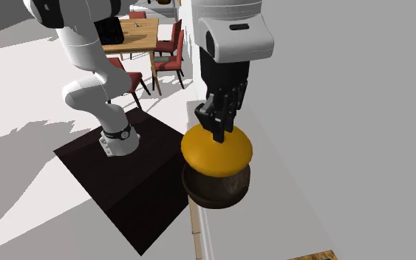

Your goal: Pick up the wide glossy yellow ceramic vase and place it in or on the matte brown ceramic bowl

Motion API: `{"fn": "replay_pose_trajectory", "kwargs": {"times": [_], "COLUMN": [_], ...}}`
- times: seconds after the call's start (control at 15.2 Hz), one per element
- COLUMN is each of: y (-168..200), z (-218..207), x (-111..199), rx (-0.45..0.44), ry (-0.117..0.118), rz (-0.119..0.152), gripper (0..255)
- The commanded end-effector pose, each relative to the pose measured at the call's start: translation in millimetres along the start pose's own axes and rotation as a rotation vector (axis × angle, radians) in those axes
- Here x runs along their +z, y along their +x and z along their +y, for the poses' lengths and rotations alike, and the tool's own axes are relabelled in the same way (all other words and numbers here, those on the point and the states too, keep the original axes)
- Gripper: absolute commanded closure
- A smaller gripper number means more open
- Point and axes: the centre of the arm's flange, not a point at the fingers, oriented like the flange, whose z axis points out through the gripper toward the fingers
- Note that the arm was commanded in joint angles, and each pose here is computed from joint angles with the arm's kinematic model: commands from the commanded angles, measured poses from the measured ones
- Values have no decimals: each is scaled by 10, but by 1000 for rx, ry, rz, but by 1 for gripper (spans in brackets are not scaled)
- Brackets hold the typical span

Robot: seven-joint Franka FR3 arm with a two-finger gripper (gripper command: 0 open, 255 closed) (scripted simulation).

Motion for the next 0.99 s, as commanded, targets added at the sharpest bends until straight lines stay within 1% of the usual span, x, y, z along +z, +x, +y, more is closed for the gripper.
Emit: {"fn": "replay_pose_trajectory", "kwargs": {"times": [0.0, 0.59, 0.92], "y": [-6, -30, -30], "z": [-1, -2, -2], "x": [101, 609, 609], "rx": [0, 0, 0], "ry": [0, 0, 0], "rz": [1, 1, 1], "gripper": [255, 255, 255]}}
